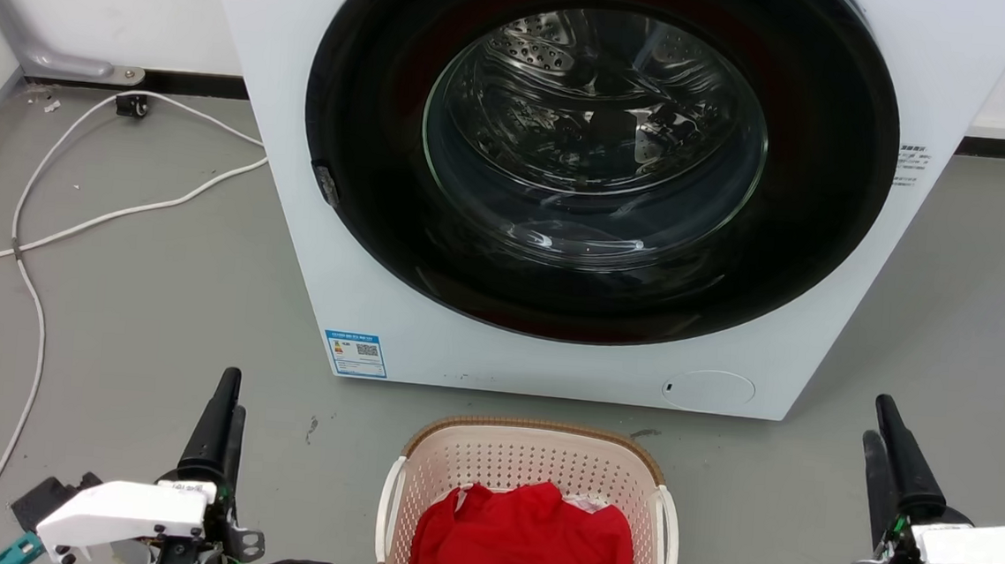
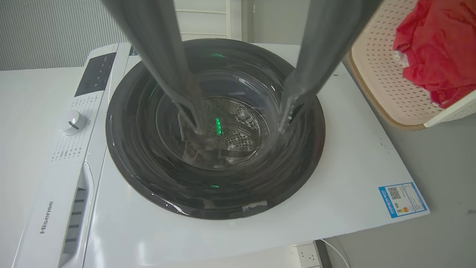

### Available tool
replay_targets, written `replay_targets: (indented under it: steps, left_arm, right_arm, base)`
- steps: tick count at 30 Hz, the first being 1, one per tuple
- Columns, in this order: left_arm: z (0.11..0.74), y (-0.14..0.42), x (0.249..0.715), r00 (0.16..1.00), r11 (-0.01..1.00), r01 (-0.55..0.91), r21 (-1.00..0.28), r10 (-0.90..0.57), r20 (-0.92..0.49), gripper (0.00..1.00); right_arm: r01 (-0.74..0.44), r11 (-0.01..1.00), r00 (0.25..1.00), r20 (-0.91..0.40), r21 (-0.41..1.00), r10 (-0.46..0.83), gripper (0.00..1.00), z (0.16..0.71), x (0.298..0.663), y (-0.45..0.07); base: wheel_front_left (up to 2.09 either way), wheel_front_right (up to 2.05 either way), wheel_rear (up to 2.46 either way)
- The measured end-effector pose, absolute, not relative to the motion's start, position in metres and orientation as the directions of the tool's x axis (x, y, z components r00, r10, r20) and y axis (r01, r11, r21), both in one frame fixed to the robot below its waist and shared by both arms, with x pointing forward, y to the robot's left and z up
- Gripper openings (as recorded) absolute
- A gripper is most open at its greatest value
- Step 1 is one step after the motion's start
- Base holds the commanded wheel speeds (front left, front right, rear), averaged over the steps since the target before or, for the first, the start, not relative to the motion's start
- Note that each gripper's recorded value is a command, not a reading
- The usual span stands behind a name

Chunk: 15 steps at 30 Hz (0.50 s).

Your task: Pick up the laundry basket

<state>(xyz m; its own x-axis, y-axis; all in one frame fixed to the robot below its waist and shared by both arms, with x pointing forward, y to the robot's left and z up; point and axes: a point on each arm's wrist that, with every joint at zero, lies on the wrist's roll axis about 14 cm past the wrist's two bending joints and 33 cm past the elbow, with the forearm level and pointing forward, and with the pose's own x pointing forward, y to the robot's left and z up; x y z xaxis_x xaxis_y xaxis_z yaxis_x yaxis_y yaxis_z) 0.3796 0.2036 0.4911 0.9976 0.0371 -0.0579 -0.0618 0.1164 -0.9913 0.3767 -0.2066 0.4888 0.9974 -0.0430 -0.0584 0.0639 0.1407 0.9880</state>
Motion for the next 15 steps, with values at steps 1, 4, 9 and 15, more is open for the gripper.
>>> replay_targets:
  steps: [1,4,9,15]
  left_arm:
    - [0.493,0.203,0.38,0.998,0.135,-0.06,-0.989,0.038,-0.056,1.0]
    - [0.498,0.202,0.381,0.998,0.195,-0.053,-0.979,0.04,-0.046,1.0]
    - [0.503,0.197,0.383,0.999,0.294,-0.046,-0.955,0.034,-0.037,1.0]
    - [0.505,0.191,0.381,0.999,0.408,-0.044,-0.912,0.026,-0.036,1.0]
  right_arm:
    - [0.059,0.166,0.998,-0.052,0.984,-0.043,1.0,0.491,0.377,-0.206]
    - [0.046,0.244,0.999,-0.038,0.969,-0.036,1.0,0.496,0.378,-0.203]
    - [0.038,0.36,0.999,-0.03,0.932,-0.027,1.0,0.498,0.375,-0.199]
    - [0.014,0.493,1.0,-0.009,0.87,-0.013,1.0,0.504,0.376,-0.193]
  base:
    - [0.0,0.0,0.0]
    - [0.0,0.0,0.0]
    - [0.0,0.0,0.0]
    - [0.0,0.0,0.0]
